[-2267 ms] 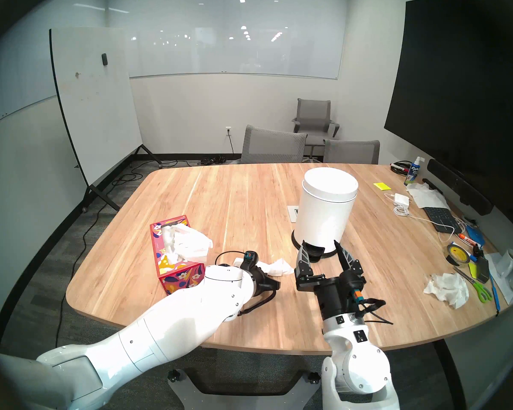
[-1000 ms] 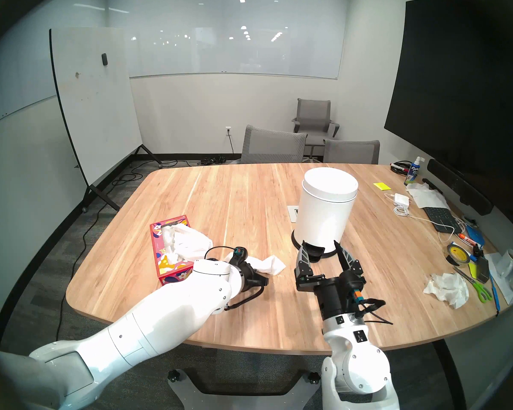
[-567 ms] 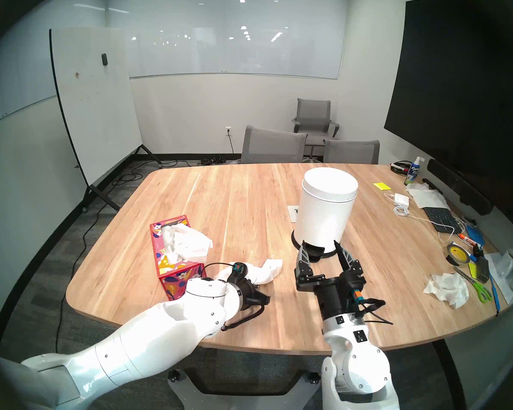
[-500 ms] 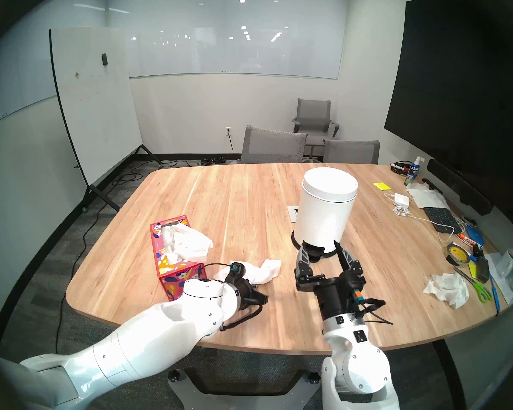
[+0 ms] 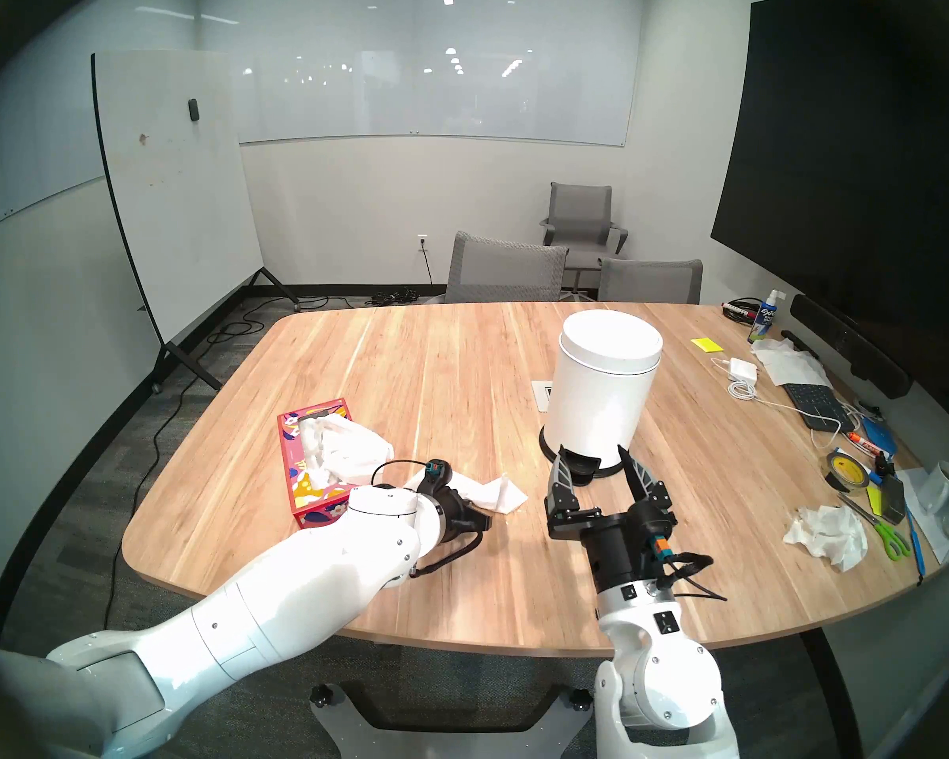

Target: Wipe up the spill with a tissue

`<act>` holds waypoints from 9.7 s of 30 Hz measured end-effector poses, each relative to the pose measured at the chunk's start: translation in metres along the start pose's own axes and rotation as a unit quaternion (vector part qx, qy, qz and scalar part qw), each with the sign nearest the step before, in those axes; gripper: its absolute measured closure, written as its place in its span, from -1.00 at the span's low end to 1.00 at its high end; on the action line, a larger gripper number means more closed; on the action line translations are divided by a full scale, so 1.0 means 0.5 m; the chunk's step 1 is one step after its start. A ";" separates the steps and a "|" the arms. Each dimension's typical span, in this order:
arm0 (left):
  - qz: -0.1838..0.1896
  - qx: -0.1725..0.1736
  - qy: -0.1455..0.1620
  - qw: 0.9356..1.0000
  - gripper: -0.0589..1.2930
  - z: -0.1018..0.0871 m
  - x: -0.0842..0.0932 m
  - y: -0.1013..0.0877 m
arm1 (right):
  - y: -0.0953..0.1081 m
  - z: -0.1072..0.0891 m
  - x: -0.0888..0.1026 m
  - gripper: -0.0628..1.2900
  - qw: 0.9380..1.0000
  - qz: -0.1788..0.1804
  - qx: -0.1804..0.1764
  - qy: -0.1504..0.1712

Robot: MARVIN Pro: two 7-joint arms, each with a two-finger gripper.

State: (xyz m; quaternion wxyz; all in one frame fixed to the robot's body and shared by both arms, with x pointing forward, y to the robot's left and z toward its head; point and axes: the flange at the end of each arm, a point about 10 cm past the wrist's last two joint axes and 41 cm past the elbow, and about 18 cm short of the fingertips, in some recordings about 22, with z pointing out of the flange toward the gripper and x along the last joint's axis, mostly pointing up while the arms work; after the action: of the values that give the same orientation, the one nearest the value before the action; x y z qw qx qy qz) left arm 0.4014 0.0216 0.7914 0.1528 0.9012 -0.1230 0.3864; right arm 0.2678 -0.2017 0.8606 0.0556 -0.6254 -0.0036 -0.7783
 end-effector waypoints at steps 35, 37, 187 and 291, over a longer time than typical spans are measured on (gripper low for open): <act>0.010 -0.032 -0.010 0.999 0.94 -0.075 -0.098 0.064 | 0.000 0.000 0.000 -0.91 1.000 0.000 0.000 0.000; 0.008 -0.031 -0.008 0.999 0.94 -0.075 -0.097 0.059 | 0.000 0.000 0.000 -0.91 1.000 0.000 0.000 0.000; 0.027 0.028 0.084 0.996 0.94 -0.320 0.145 0.018 | -0.139 0.166 0.537 -0.91 0.919 -0.073 0.066 0.382; 0.033 0.020 0.099 0.994 0.94 -0.326 0.157 0.025 | -0.069 0.454 0.599 -0.91 0.979 -0.170 -0.107 -0.040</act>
State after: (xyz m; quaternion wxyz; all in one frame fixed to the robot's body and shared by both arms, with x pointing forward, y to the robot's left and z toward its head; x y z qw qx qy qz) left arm 0.3425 0.0622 0.9581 0.1337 0.8570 -0.1289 0.4807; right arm 0.4224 -0.1747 1.2039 -0.1446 -0.6483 -0.0288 -0.7470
